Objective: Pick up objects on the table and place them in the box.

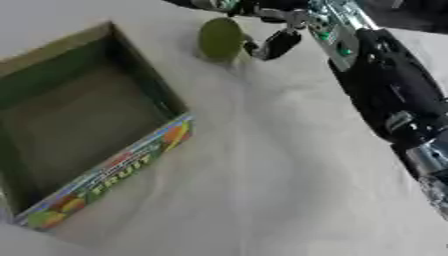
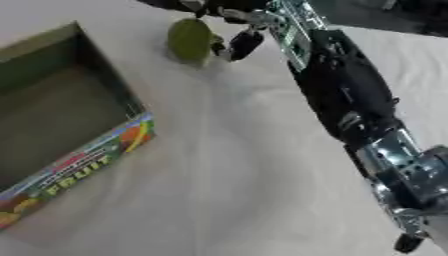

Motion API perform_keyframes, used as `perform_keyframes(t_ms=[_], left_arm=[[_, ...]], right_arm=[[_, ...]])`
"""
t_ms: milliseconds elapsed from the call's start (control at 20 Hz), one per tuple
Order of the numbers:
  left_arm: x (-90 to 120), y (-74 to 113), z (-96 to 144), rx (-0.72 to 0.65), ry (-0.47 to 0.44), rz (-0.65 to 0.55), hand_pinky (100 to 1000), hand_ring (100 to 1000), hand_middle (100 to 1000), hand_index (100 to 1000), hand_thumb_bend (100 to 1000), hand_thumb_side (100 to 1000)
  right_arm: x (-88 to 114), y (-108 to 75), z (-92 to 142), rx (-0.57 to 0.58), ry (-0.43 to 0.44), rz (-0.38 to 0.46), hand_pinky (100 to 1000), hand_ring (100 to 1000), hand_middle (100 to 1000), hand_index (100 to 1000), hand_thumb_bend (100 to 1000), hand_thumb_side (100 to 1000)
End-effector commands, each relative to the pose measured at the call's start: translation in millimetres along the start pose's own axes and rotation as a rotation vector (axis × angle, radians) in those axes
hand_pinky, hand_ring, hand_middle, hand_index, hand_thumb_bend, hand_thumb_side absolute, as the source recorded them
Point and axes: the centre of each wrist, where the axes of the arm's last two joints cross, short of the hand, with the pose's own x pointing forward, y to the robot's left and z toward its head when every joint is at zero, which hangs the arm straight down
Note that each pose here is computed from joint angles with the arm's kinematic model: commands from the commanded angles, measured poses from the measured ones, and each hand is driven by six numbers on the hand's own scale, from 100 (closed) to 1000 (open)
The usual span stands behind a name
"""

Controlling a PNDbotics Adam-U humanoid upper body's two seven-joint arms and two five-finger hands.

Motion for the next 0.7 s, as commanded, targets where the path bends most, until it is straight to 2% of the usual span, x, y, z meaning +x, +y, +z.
perform_keyframes(t_ms=[50, 500, 700], left_arm=[[5.4, 1.6, -8.0, -0.007, -0.036, -0.002, 581, 661, 630, 737, 100, 566], [5.5, 1.4, -8.3, -0.013, -0.037, -0.001, 580, 662, 632, 737, 100, 567], [5.3, 1.9, -7.4, -0.016, -0.034, -0.004, 579, 662, 632, 737, 100, 567]], right_arm=[[-5.0, -12.9, 2.7, -0.049, 0.033, 0.012, 940, 923, 943, 1000, 100, 218], [-6.6, -25.6, 4.9, -0.163, 0.059, -0.043, 944, 914, 939, 1000, 100, 154], [-7.8, -31.5, 6.0, -0.184, 0.055, -0.093, 956, 910, 939, 1000, 100, 134]])
